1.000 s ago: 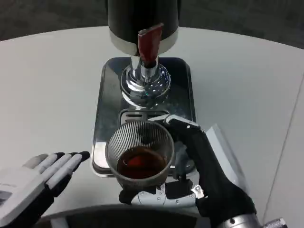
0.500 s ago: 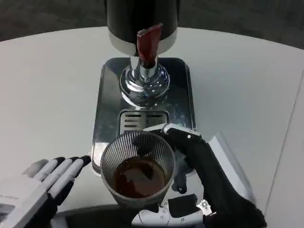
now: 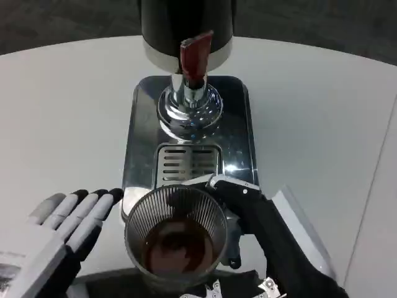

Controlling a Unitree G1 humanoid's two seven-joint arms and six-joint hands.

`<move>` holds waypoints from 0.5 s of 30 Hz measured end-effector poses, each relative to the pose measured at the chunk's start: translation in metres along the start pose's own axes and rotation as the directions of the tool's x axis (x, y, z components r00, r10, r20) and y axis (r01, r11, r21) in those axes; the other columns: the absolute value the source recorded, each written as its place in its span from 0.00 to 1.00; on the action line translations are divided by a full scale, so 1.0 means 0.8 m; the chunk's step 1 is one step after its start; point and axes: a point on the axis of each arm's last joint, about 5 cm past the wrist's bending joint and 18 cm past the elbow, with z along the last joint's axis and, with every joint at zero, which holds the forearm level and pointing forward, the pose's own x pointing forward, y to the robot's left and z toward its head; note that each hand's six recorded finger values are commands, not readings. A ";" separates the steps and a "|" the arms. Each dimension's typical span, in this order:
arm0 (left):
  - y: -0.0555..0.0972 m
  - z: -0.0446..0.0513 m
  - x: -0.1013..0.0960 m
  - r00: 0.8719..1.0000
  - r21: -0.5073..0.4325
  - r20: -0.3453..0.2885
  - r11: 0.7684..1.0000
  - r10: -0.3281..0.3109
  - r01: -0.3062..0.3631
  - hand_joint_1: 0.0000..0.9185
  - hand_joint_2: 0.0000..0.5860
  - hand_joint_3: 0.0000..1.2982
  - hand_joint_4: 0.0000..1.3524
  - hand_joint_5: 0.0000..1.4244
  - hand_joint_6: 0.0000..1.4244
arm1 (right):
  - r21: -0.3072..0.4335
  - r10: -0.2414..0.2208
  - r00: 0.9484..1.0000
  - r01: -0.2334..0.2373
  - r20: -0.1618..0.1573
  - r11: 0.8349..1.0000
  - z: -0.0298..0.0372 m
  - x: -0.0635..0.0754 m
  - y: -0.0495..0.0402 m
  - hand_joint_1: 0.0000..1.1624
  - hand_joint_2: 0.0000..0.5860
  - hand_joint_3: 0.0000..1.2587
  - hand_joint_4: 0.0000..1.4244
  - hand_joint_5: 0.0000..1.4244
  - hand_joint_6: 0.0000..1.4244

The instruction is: Grasp the cup under the faucet to collect the drink, then remove the cup.

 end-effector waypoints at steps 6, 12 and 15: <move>0.001 0.001 0.001 1.000 0.016 -0.005 1.000 -0.001 0.002 0.00 0.09 0.00 0.00 0.00 0.00 | -0.006 0.005 1.000 -0.005 -0.007 1.000 -0.0015 -0.001 -0.004 0.95 0.15 0.64 0.71 0.68 0.89; 0.001 0.001 0.003 1.000 0.014 -0.009 1.000 0.005 -0.005 0.00 0.09 0.00 0.00 0.00 0.00 | -0.009 -0.012 1.000 0.012 0.001 1.000 0.0018 -0.003 -0.007 0.95 0.15 0.64 0.71 0.68 0.89; 0.001 0.001 0.003 1.000 0.011 -0.011 1.000 0.003 -0.003 0.00 0.09 0.00 0.00 0.00 0.00 | -0.010 -0.013 1.000 0.013 0.000 1.000 0.0016 -0.003 -0.008 0.95 0.15 0.64 0.71 0.68 0.89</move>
